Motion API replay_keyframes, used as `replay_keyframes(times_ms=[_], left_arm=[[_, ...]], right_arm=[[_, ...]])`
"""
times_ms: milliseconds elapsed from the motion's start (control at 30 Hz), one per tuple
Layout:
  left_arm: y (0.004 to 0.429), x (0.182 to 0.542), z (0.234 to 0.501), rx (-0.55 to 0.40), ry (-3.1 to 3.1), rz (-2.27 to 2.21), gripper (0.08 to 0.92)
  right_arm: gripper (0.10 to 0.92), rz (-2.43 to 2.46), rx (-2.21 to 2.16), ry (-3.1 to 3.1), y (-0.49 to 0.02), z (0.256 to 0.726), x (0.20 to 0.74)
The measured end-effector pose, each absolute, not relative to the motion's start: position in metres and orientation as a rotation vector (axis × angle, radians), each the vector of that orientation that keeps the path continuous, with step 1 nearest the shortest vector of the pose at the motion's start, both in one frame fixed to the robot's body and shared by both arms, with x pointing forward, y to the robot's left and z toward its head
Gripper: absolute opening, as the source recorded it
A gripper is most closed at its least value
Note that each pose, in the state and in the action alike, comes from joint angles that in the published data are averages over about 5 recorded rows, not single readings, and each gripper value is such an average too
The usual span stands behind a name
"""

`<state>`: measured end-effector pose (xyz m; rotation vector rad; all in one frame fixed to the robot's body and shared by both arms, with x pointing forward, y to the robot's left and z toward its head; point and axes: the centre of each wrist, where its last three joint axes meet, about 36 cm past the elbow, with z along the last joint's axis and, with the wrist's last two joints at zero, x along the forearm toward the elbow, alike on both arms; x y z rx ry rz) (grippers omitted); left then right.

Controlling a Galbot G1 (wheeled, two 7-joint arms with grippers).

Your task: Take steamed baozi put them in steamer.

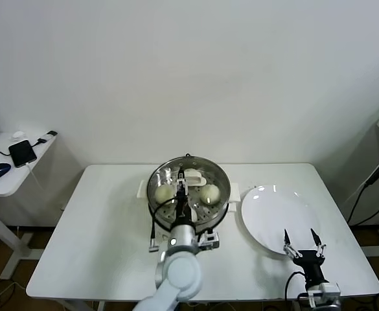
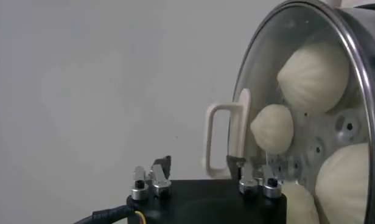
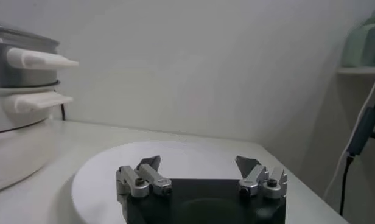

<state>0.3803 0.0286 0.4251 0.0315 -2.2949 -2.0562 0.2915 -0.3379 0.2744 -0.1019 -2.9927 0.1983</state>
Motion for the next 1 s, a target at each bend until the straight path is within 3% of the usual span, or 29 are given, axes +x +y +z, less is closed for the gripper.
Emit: replay_keyframes(times_ms=[233, 467, 700, 1000], left_arm=[[0.065, 0.366, 0.444, 0.05, -2.464, -1.851, 0.805], [0.133, 0.368, 0.446, 0.096, -2.653, -1.412, 0.823], [0.209, 0.362, 0.42, 0.014, -2.895, -0.954, 0.823], [0.255, 0.354, 0.358, -0.031, -3.06, -0.416, 0.823]], right_arm=[[0.823, 0.166, -0.106, -3.0, -0.334, 0.276, 0.288], [0.823, 0.128, -0.106, -3.026, -0.334, 0.279, 0.284], [0.823, 0.084, -0.105, -3.046, -0.333, 0.278, 0.285], [0.823, 0.044, -0.101, -3.035, -0.332, 0.273, 0.287]])
